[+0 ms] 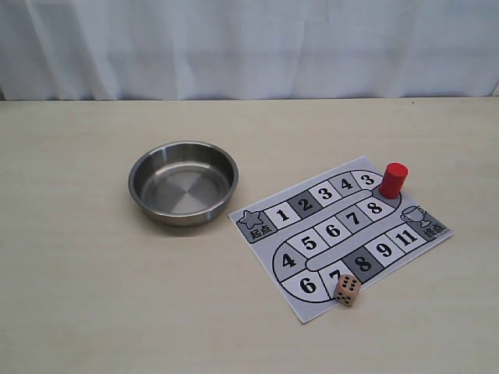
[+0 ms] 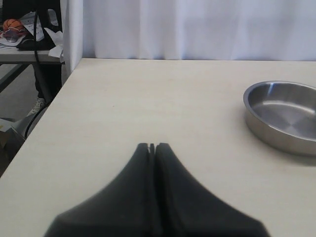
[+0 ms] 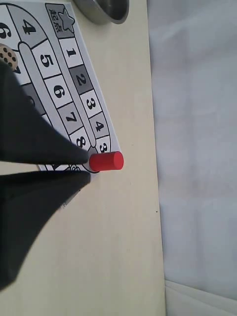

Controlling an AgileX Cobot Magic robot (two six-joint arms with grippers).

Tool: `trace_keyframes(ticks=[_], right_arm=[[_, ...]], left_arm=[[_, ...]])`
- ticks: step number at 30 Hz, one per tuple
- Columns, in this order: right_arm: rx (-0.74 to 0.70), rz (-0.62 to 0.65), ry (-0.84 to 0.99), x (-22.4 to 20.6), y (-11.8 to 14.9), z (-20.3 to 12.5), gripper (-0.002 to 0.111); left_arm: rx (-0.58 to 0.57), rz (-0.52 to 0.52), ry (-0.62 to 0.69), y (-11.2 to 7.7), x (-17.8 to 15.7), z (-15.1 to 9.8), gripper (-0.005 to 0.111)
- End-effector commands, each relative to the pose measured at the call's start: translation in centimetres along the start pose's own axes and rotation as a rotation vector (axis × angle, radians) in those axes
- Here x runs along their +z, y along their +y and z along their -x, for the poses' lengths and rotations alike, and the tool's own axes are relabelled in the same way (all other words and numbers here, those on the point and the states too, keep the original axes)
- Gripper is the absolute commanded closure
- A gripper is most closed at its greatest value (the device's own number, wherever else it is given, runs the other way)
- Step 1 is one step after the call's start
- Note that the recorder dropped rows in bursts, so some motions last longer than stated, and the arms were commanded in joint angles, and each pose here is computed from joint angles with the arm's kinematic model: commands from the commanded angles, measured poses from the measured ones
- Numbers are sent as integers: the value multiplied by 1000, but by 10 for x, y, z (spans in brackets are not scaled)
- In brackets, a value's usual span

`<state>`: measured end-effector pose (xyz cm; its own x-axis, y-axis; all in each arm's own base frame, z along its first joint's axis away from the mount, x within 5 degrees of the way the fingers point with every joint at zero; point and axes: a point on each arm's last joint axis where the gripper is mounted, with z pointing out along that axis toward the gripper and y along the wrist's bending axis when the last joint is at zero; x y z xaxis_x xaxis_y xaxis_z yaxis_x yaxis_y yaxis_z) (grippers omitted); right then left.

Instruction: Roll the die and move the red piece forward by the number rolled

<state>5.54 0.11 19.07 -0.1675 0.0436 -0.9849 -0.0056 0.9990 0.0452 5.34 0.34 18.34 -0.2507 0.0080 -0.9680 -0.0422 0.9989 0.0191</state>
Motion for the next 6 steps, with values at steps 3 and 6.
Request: trace_keyframes(ticks=[3,6], right_arm=[[-8,-6,4,0,0,-1,104],[-8,-6,4,0,0,-1,104]], left_arm=[[-7,-1,-10,0,0,0,107],[-7,-1,-10,0,0,0,107]])
